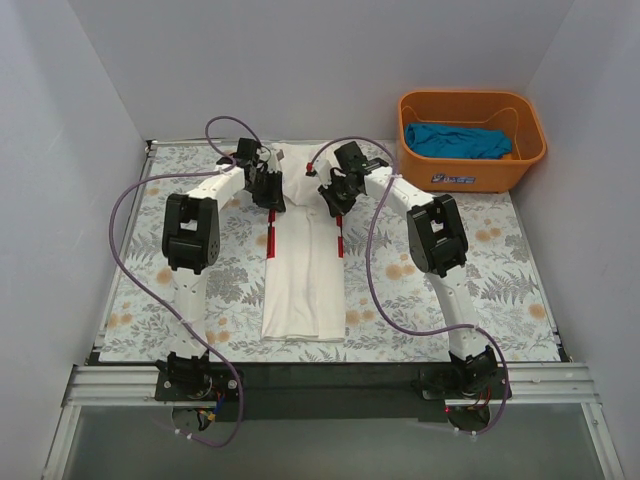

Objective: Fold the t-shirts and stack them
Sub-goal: Fold the tshirt

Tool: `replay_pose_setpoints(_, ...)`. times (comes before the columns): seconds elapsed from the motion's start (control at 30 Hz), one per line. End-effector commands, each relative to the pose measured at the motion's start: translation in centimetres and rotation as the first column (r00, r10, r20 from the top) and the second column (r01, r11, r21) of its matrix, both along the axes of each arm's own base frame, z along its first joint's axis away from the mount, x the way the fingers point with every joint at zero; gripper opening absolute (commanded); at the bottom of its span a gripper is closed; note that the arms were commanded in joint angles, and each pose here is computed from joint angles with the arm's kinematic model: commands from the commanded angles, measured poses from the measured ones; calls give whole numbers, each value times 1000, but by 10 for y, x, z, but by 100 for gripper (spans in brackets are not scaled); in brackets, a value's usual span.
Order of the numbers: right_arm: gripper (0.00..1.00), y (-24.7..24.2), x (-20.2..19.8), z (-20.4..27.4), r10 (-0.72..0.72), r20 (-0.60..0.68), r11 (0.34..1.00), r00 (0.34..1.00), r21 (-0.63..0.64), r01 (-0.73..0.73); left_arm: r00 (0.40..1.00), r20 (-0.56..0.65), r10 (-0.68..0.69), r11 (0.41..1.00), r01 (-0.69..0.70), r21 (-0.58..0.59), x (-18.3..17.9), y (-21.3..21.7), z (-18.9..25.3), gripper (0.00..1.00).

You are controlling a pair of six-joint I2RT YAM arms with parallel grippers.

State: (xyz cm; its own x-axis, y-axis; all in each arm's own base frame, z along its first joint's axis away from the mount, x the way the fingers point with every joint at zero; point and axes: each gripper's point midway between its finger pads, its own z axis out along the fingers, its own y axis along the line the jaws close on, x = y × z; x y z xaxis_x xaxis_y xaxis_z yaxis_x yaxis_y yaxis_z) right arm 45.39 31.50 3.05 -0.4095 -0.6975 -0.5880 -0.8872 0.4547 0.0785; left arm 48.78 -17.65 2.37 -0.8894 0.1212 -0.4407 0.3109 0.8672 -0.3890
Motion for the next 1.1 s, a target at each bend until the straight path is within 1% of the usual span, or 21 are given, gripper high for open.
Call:
replay_pose_setpoints(0.0, 4, -8, 31, -7, -54, 74, 998, 996, -20, 56, 999, 32, 20, 997, -22, 78, 18, 12, -15, 17)
replay_pose_setpoints(0.13, 4, -13, 44, -9, -75, 99, 997, 992, -23, 77, 997, 75, 26, 997, -32, 76, 36, 12, -12, 17)
replay_pose_setpoints(0.37, 5, -19, 65, -11, -89, 152, 995, 984, -34, 95, 996, 80, 31, 995, -39, 93, 52, 14, -21, 17)
replay_pose_setpoints(0.53, 6, -27, 80, -10, -101, 203, 992, 974, -58, 114, 994, 107, 29, 997, -37, 72, 63, 10, -14, 18)
replay_pose_setpoints(0.67, 9, -31, 90, -2, -110, 239, 990, 965, -58, 127, 992, 124, 32, 997, -40, 63, 68, 8, -6, 18)
replay_pose_setpoints(0.73, 10, -32, 90, 7, -106, 255, 991, 961, -55, 124, 991, 132, 25, 999, -31, 41, 68, 5, 3, 20)
replay_pose_setpoints(0.8, 13, -33, 93, 25, -102, 287, 992, 952, -46, 120, 986, 166, 23, 1000, -25, 11, 70, 0, 24, 21)
replay_pose_setpoints(0.83, 13, -32, 96, 34, -97, 310, 992, 946, -42, 116, 984, 177, 16, 1000, -15, -7, 69, -3, 32, 24)
replay_pose_setpoints(0.87, 16, -31, 97, 43, -92, 324, 994, 942, -32, 108, 979, 204, 15, 1000, -10, -21, 71, -5, 45, 25)
replay_pose_setpoints(0.9, 18, -29, 96, 64, -87, 350, 995, 933, -12, 98, 968, 251, 9, 999, 2, -41, 72, -6, 73, 27)
replay_pose_setpoints(0.97, 27, -23, 91, 91, -66, 374, 998, 925, 32, 59, 952, 305, -19, 996, 44, -76, 68, -9, 101, 32)
replay_pose_setpoints(1.0, 29, -21, 87, 123, -68, 408, 997, 911, 68, 44, 929, 370, -21, 994, 60, -94, 64, -8, 139, 35)
replay_pose_setpoints(1.03, 31, -19, 80, 134, -59, 409, 996, 910, 86, 26, 915, 401, -38, 988, 95, -124, 59, -5, 157, 42)
replay_pose_setpoints(1.07, 33, -12, 69, 147, -30, 411, 993, 911, 117, -20, 901, 431, -48, 984, 116, -132, 53, -3, 168, 44)
